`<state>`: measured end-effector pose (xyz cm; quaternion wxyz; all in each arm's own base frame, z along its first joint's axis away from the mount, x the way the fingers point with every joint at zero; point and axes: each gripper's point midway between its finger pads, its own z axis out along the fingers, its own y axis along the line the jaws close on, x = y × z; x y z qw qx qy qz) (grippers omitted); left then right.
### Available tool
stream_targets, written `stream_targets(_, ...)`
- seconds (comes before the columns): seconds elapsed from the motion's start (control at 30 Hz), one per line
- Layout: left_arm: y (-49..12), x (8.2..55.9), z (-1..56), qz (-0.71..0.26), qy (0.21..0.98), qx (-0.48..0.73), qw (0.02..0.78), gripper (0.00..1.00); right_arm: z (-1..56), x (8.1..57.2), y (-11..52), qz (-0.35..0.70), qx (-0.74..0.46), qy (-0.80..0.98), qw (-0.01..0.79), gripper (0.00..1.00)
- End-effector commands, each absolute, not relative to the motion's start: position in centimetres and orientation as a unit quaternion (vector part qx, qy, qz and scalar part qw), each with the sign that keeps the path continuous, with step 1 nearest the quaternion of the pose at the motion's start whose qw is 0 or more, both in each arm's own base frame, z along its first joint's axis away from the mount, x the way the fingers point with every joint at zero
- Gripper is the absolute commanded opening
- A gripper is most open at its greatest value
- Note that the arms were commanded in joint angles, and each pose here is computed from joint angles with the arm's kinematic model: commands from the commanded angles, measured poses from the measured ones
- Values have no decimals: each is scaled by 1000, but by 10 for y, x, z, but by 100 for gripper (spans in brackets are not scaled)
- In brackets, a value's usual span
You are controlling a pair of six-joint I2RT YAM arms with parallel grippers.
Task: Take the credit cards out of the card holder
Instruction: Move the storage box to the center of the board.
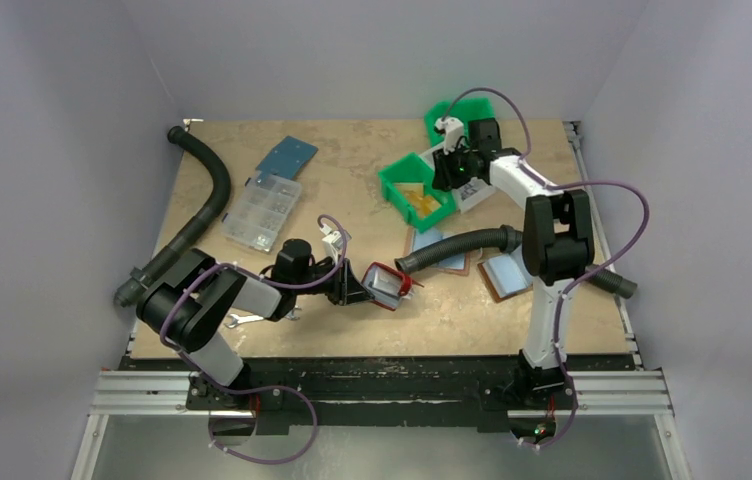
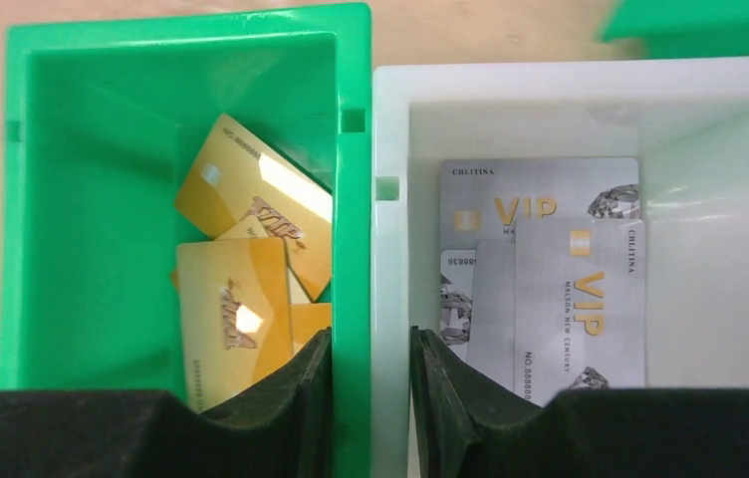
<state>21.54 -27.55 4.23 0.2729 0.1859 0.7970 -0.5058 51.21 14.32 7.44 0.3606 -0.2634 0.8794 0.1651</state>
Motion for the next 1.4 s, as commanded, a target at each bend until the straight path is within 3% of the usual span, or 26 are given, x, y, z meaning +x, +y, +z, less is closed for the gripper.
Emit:
stream_targets(0.0, -269, 211, 36, -491, 805, 190, 274, 0, 93, 482, 206, 277, -262, 866, 323, 39)
stream_targets(0.27, -269, 211, 37, -489, 805, 192, 275, 0, 143, 472, 239, 330, -318, 822, 338, 57)
stream_targets(0.5, -267, 210, 38, -486, 806, 194, 277, 0, 189, 483, 224, 310, -332, 800, 392, 64)
stream_targets(0.67, -267, 210, 40, -484, 806, 194, 279, 0, 222, 526, 179, 242, -323, 795, 453, 68)
stream_targets(0.93, -267, 212, 45, -482, 806, 195, 282, 0, 205, 580, 126, 89, -431, 774, 455, 82)
stream_targets(1.37, -264, 207, 42, -479, 813, 188, 273, 0, 165, 635, 95, -71, -573, 692, 433, 93)
